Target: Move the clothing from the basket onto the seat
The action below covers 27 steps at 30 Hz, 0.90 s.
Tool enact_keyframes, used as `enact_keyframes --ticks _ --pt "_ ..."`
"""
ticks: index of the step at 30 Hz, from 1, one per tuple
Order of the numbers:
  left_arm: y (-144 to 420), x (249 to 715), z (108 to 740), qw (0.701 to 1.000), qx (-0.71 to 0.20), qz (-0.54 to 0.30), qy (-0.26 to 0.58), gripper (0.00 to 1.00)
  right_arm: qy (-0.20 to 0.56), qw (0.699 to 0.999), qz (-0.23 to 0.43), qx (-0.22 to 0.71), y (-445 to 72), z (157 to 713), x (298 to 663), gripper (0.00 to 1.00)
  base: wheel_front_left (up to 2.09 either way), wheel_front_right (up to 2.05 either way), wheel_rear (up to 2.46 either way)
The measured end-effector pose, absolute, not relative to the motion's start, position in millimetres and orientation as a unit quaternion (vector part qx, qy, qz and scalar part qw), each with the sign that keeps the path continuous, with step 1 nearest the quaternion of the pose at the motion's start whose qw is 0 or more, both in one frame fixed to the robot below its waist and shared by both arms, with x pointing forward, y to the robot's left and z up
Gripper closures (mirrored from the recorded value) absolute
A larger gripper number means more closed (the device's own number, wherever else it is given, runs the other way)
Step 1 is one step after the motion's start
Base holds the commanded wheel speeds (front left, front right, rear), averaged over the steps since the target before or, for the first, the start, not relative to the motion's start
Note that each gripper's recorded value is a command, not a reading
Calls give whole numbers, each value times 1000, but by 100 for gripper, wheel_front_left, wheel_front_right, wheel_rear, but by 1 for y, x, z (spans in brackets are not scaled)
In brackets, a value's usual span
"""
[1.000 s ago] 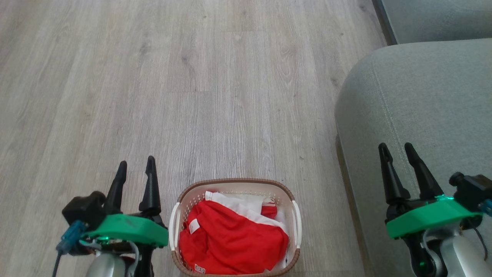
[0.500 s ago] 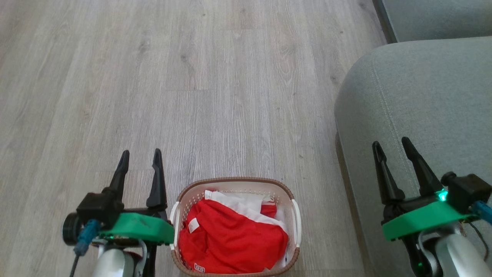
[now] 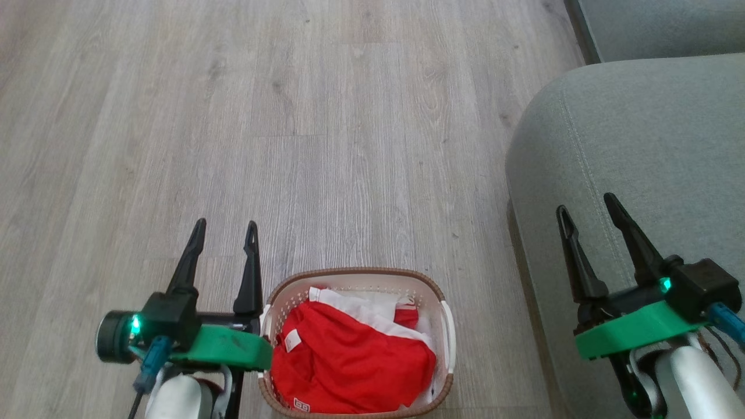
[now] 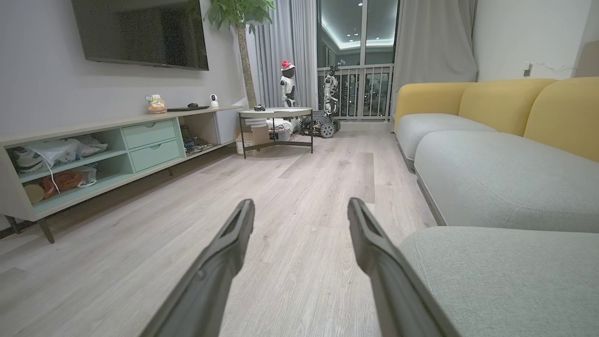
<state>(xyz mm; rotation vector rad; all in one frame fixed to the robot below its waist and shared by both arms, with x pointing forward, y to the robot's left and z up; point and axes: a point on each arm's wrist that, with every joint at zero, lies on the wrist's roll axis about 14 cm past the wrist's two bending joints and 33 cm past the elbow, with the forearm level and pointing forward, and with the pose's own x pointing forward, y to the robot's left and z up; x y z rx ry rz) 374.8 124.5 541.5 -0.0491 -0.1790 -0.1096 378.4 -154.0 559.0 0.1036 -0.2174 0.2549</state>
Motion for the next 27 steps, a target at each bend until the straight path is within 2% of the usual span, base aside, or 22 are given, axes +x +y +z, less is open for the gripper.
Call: enact_keyframes --ticks 16,27 --pt "116 382 529 995 -31 -64 -70 0 -98 988 105 63 -168 551 379 0 0 0 0" --pt "94 407 496 994 -55 -87 -21 0 -85 991 72 72 -195 542 397 0 0 0 0"
